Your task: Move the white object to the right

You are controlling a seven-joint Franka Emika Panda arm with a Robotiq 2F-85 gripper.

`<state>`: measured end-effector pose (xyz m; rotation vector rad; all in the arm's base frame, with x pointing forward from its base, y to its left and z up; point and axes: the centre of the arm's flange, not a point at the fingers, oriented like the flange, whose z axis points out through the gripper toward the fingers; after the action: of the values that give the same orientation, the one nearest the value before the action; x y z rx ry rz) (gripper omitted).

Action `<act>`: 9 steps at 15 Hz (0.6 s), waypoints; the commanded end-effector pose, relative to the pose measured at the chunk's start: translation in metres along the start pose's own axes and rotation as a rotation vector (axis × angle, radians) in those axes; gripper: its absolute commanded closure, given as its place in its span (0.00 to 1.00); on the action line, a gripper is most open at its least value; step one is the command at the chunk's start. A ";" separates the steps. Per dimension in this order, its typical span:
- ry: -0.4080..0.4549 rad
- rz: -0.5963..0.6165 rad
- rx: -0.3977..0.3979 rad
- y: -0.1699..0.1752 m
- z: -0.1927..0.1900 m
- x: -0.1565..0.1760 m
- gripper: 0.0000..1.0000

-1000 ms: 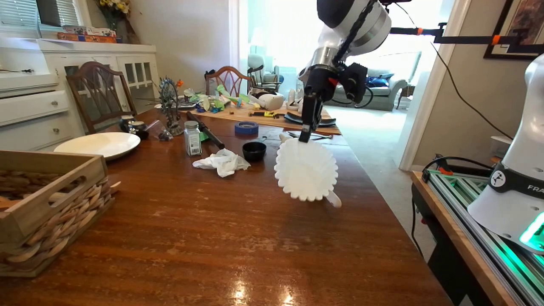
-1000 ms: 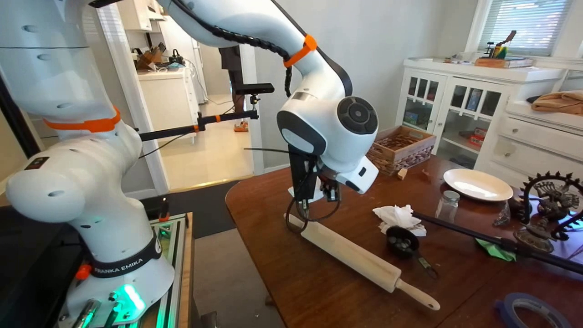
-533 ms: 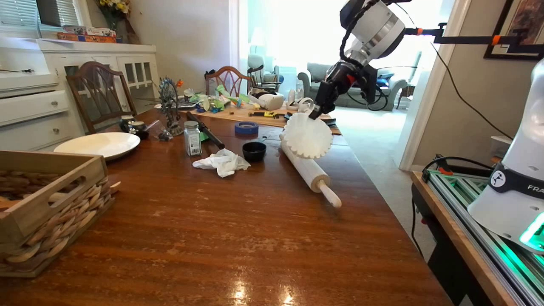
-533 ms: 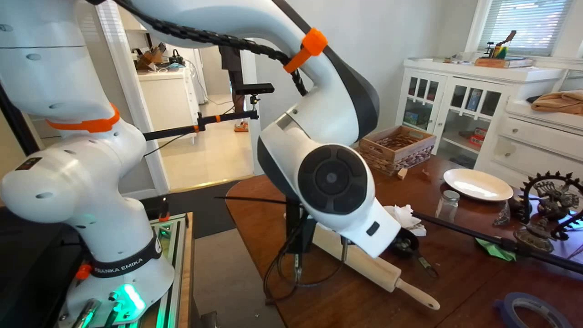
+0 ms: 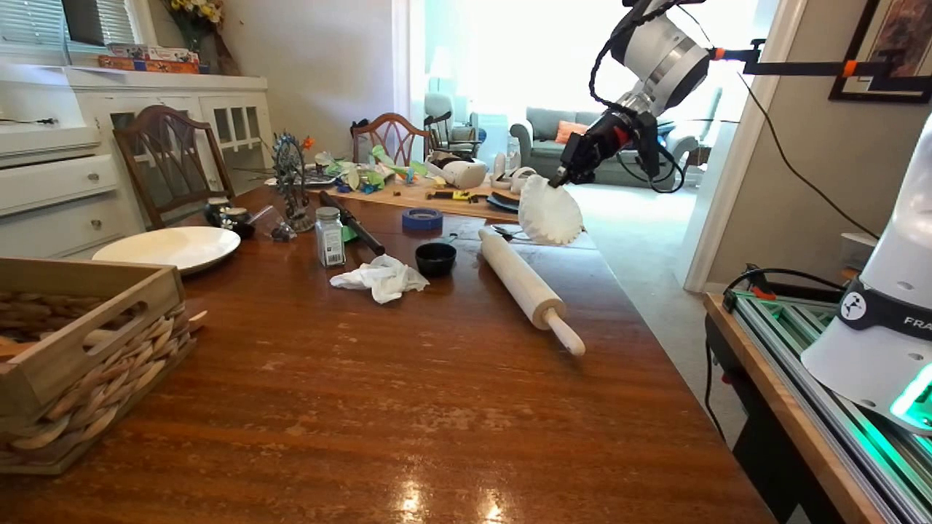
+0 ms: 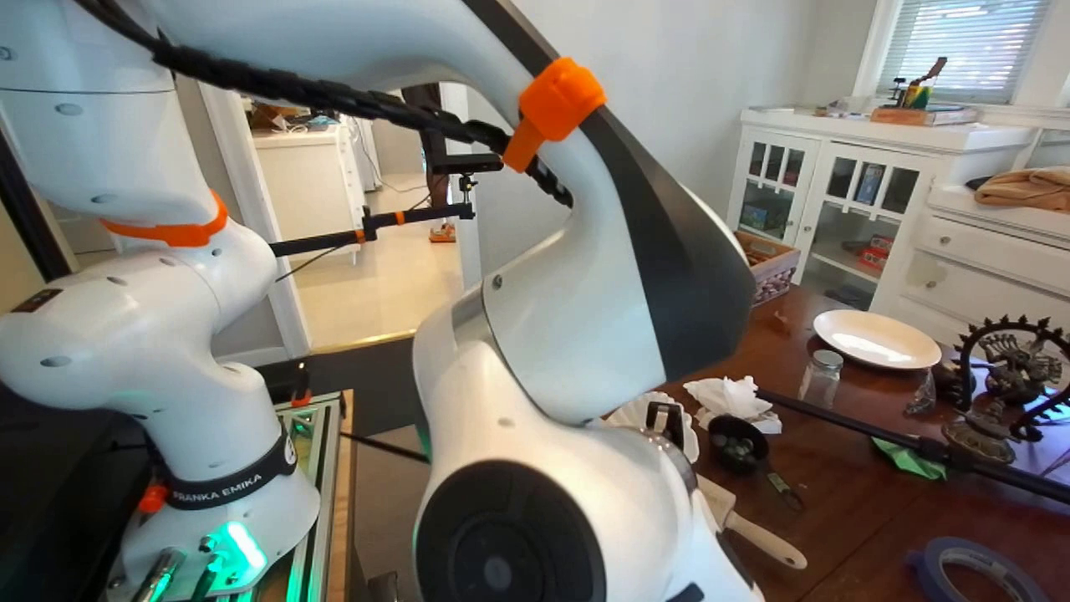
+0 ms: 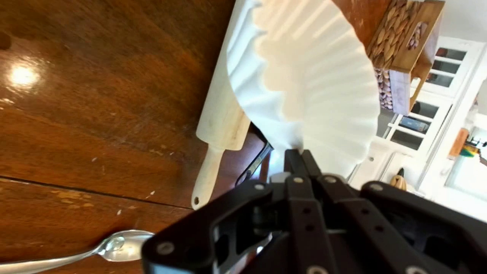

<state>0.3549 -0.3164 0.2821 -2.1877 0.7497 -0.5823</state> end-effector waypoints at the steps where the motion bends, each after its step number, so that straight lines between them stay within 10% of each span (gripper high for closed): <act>1: -0.060 0.141 0.026 0.041 0.007 0.022 1.00; 9: -0.252 0.395 0.014 0.089 0.070 0.049 1.00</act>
<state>0.3838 -0.3415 0.2003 -2.0166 0.9543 -0.2139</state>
